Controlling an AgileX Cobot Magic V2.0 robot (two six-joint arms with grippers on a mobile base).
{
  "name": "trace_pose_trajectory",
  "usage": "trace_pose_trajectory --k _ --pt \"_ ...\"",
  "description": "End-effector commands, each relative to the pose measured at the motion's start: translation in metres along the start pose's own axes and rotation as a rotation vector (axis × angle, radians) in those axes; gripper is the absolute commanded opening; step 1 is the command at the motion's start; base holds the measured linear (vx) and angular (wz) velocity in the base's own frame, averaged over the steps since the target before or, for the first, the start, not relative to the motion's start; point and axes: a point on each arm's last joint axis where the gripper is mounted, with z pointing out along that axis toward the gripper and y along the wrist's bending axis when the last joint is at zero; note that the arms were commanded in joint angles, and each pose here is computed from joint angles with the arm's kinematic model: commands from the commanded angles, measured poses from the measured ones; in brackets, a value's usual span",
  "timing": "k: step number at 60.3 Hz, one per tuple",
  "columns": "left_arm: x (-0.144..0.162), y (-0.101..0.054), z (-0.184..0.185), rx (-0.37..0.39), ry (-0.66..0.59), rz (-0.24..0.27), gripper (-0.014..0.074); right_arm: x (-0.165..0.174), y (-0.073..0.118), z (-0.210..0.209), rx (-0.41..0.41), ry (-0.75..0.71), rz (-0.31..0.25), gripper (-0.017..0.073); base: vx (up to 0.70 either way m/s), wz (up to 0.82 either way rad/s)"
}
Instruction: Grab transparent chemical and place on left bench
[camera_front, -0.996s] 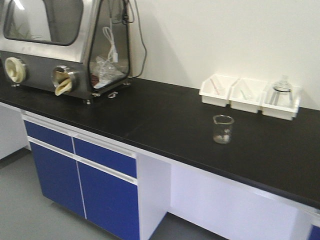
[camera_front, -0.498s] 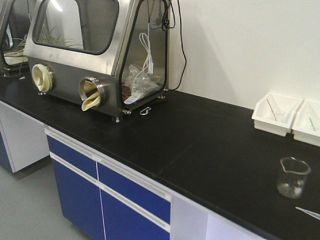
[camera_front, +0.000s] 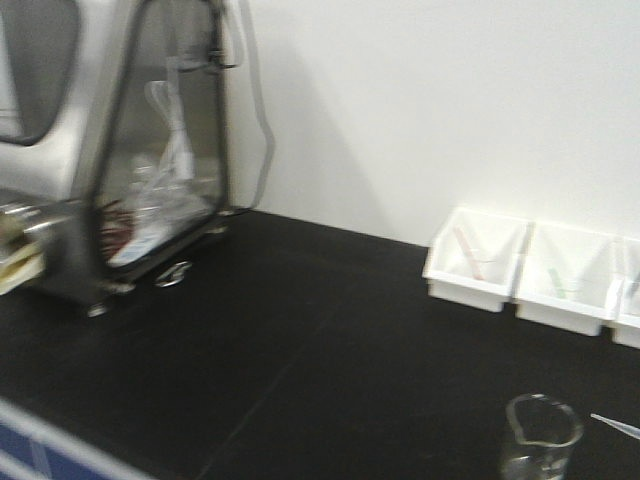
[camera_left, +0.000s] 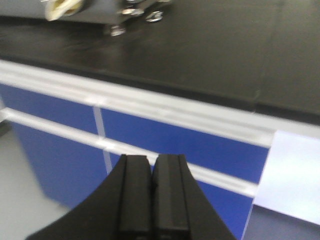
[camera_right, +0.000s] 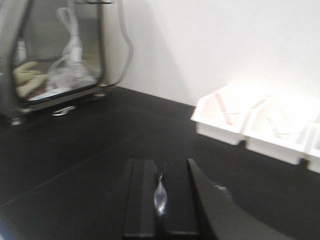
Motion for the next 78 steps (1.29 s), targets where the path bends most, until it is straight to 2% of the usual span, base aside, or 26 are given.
trace_pose_trajectory --k 1,32,78 --pt "-0.0028 0.0001 -0.0013 -0.002 -0.081 -0.009 -0.0003 -0.0166 0.0011 -0.0013 -0.012 -0.103 -0.009 -0.0003 0.36 -0.76" --pt "-0.0028 0.0001 -0.0013 -0.002 -0.081 -0.009 -0.0003 -0.0167 0.0011 -0.0013 -0.012 -0.104 -0.009 -0.0003 0.22 -0.64" --pt "-0.0028 0.0001 -0.0013 -0.002 -0.081 -0.009 -0.0003 -0.0167 0.0011 -0.0013 -0.012 -0.104 -0.009 -0.0003 0.03 -0.12"
